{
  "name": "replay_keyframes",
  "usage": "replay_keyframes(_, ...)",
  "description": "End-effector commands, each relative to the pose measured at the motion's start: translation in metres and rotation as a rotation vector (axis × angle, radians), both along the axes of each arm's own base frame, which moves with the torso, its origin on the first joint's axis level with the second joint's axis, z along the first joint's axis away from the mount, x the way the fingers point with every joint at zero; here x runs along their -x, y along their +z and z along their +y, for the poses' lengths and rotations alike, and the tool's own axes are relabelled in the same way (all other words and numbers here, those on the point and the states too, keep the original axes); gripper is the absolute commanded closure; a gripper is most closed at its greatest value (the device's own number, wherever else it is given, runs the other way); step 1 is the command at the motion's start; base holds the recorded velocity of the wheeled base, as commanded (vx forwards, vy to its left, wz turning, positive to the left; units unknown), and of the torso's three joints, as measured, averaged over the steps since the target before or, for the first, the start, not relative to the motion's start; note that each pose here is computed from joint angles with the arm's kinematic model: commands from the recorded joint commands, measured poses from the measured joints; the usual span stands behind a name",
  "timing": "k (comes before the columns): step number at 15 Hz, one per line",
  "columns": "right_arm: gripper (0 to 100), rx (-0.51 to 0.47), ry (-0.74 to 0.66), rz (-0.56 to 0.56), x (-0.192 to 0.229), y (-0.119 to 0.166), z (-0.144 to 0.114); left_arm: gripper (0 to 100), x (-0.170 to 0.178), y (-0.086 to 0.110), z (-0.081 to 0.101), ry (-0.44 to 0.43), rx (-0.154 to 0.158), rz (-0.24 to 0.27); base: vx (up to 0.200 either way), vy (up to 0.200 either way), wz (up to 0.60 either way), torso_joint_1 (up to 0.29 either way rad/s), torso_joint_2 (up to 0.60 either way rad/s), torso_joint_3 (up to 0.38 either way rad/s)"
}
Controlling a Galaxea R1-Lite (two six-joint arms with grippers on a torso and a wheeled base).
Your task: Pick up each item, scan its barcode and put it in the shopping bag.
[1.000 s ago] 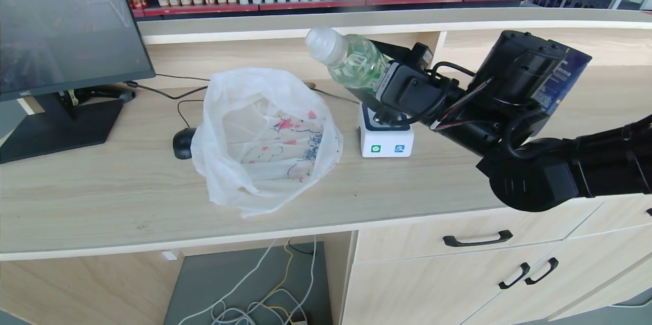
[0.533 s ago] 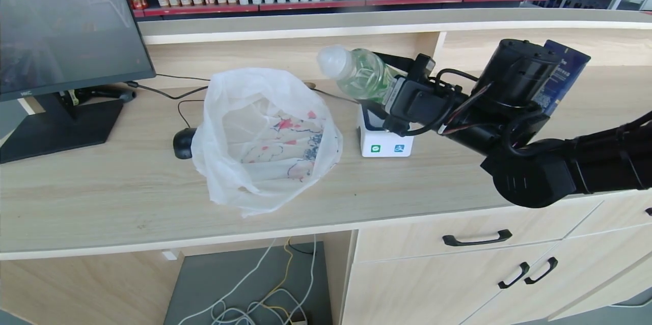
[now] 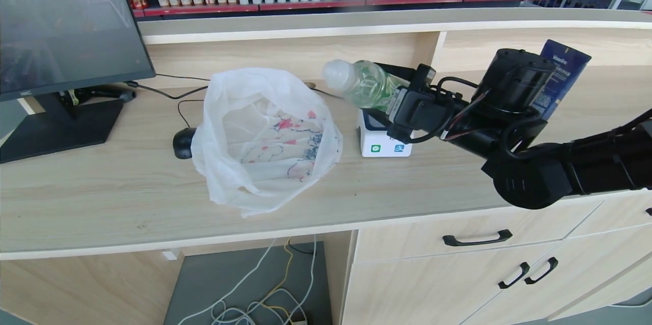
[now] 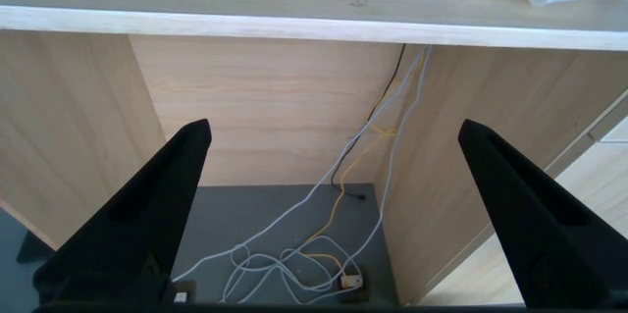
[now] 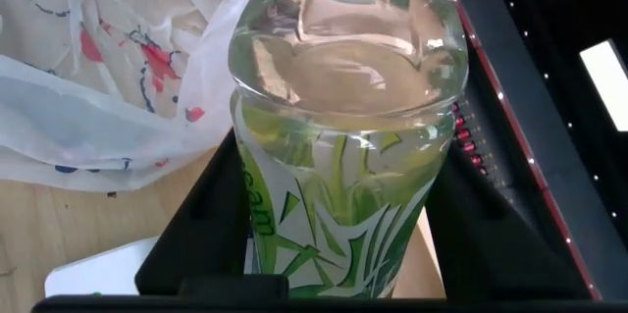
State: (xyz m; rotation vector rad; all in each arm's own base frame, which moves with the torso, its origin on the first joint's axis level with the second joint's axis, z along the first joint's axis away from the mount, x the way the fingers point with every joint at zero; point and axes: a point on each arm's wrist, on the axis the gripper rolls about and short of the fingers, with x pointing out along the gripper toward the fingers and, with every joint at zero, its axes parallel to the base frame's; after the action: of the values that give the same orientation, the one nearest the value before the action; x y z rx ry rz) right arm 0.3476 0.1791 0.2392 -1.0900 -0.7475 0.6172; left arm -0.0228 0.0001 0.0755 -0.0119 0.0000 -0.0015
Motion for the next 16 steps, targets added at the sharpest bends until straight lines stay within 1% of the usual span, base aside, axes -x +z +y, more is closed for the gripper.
replay_keyframes(1,100,0.003,-0.002,0.006,-0.0015,-0.0027,0.0004,0,0.0000,0.0000,0.0000,0.000,0.000,0.000,0.000,0.000,0.00,0.000,0.00,0.000)
replay_keyframes(16,100,0.014,-0.002,0.015,-0.0017,-0.0056,0.0030,0,0.0000,0.0000,0.0000,0.001,0.000,0.000,0.000,0.000,0.00,0.000,0.00,0.000)
